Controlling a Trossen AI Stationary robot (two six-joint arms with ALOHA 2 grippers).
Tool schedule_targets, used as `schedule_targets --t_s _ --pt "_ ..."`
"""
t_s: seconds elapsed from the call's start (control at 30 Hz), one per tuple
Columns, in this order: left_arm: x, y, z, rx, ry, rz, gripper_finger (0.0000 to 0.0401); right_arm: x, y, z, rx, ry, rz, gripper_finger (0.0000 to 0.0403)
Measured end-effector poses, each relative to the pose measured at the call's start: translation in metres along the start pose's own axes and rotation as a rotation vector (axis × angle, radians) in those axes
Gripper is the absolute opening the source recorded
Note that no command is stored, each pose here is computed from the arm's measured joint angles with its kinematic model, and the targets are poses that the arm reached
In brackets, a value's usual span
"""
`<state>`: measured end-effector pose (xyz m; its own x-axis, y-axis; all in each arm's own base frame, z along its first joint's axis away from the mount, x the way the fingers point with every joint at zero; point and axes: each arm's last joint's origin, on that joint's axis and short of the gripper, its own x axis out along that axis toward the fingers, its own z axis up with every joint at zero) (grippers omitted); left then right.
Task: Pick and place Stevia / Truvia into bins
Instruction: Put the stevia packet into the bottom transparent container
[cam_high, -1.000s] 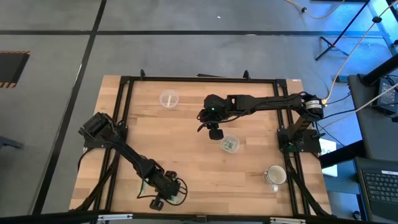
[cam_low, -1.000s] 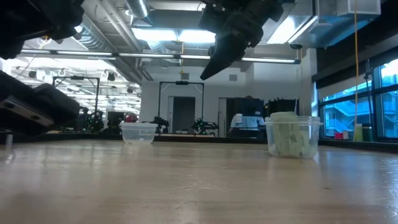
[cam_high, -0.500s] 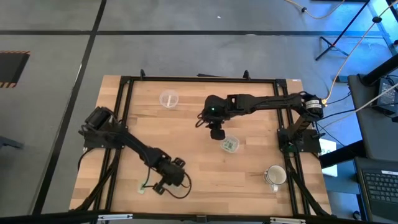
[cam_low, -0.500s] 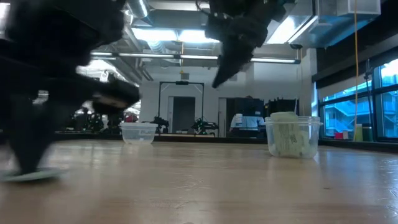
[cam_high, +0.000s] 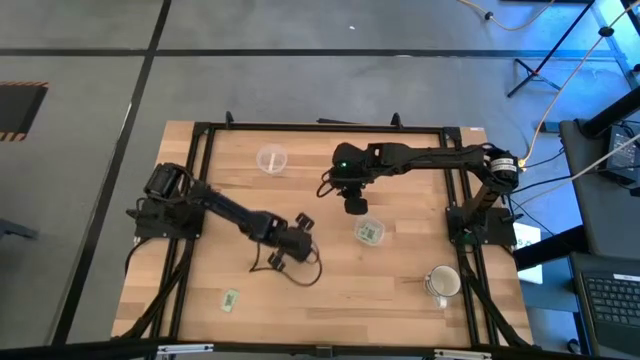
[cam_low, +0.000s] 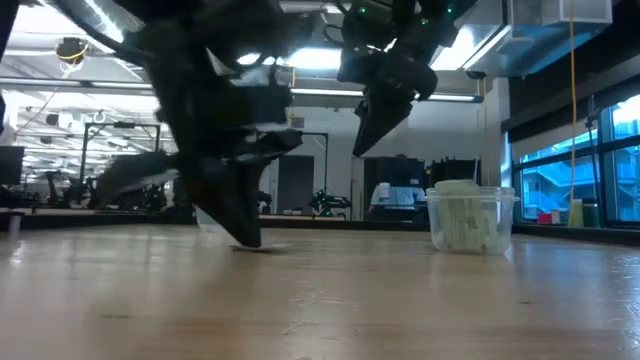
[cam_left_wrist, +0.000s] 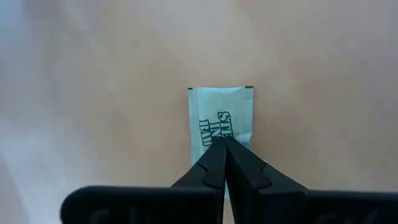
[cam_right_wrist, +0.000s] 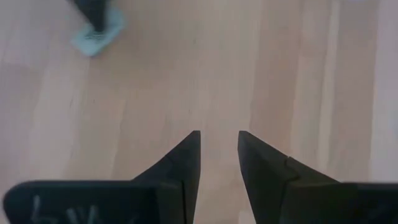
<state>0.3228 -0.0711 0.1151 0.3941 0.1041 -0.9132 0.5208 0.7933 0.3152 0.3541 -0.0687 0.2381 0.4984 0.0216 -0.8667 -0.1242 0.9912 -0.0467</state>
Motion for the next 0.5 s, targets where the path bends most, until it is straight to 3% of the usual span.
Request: schedule_targets --t_s 0.23,0.37,0.5 --pt "0.008 0.040 -0.023 -0.076 0.038 0.015 0.0002 0.000 0.001 -0.001 -0.104 0.001 0.017 0.0111" --pt "0.010 0.055 -0.033 -0.146 -0.001 -0.063 0.0001 0.009 0.006 -0.010 -0.200 0.008 0.089 0.0111" --pt "0.011 0.063 -0.039 -0.183 -0.039 -0.124 0.0002 0.027 0.011 -0.024 -0.298 0.017 0.010 0.0102"
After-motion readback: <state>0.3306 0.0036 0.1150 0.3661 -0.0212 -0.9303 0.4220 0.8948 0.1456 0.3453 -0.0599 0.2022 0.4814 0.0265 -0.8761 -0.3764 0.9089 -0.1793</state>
